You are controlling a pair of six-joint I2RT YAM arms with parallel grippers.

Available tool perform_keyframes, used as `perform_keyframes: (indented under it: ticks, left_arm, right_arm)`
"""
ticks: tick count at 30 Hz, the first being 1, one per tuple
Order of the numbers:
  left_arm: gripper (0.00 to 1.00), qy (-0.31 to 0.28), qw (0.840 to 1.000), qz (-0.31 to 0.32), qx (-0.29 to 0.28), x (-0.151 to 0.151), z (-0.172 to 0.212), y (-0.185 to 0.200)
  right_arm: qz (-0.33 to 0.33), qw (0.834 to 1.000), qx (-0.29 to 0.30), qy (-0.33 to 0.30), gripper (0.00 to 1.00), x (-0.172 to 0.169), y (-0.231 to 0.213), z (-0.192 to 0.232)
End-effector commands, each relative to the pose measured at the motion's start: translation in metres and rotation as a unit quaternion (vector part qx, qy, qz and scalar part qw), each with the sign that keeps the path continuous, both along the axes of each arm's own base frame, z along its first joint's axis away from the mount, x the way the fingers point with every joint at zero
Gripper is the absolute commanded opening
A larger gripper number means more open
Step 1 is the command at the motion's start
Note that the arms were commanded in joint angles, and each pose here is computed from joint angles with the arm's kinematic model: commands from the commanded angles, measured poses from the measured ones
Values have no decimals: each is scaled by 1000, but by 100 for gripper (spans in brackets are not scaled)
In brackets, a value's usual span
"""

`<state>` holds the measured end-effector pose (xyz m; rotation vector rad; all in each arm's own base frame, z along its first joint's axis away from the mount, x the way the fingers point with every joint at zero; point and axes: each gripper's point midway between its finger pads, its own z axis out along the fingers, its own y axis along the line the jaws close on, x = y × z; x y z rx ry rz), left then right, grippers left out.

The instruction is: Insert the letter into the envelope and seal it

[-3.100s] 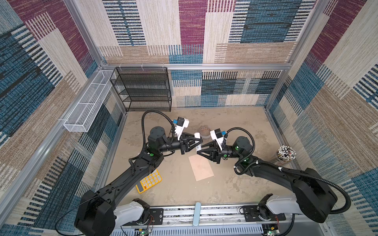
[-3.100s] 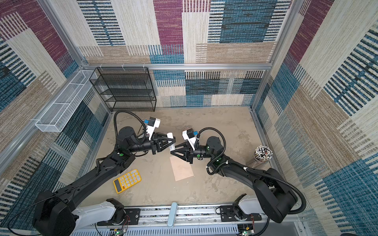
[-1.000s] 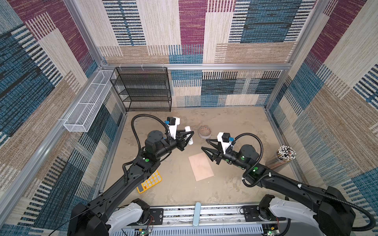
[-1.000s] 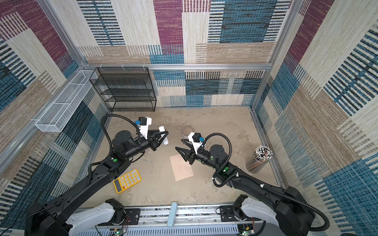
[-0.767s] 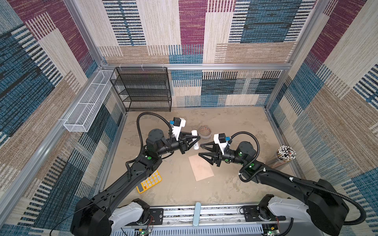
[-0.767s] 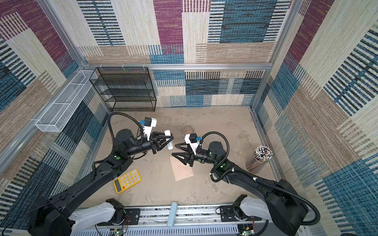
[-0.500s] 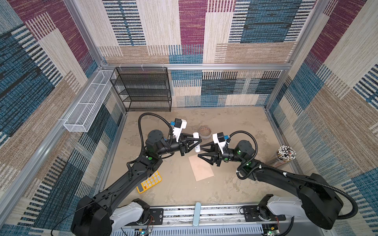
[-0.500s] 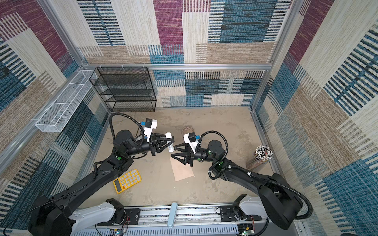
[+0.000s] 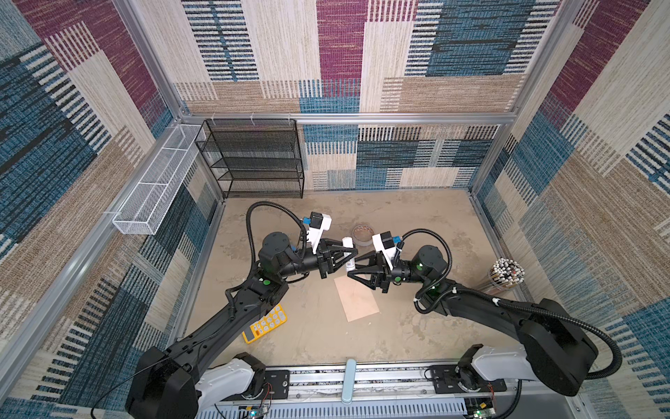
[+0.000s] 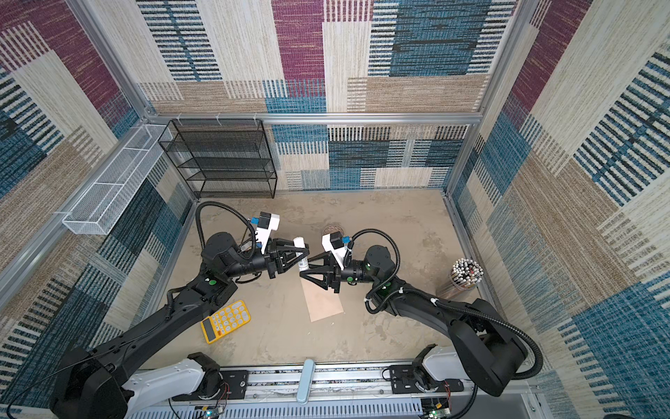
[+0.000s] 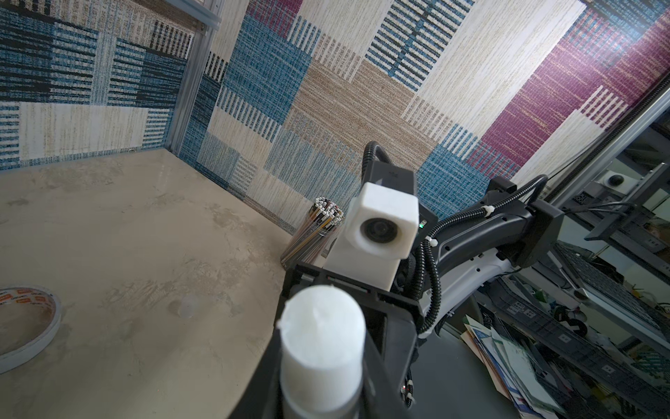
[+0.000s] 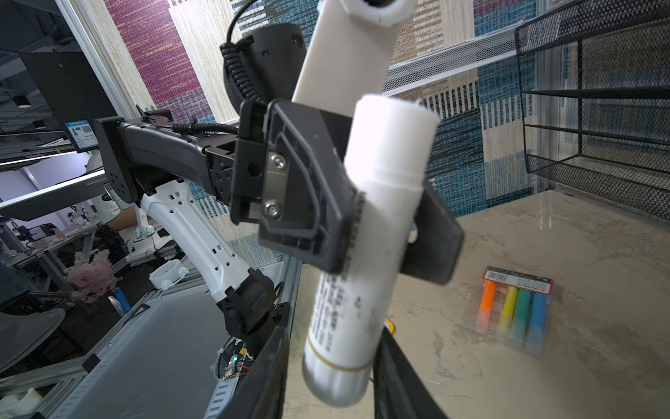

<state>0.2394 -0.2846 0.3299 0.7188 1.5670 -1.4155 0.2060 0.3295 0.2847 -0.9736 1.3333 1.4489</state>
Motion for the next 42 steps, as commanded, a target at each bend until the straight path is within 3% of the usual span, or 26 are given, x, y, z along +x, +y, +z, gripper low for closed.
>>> perform_keyframes:
  ticks: [1,12,17,26,32,42]
  left_arm:
    - [0,-31,999,7,-12,0,11,1]
    - [0,-31,999,7,13,1,1,-4]
    - [0,-33,998,27,37,4,-8,-5]
    - [0,-34,992,93,80,18,-28,-6]
    - [0,-25,986,136,97,27,-41,-6]
    - [0,3,979,171,111,33,-60,-21]
  right_arm:
    - [12,1000,6,0,37,-4,0,3]
    - [1,1000,15,0,23,-2,-1,11]
    - [-13,1000,19,1,22,1,-4,17]
    - [-110,994,28,9,21,21,-16,34]
    - [-214,976,22,-22,19,26,-18,47]
    - [-369,927,21,-71,18,33,-26,55]
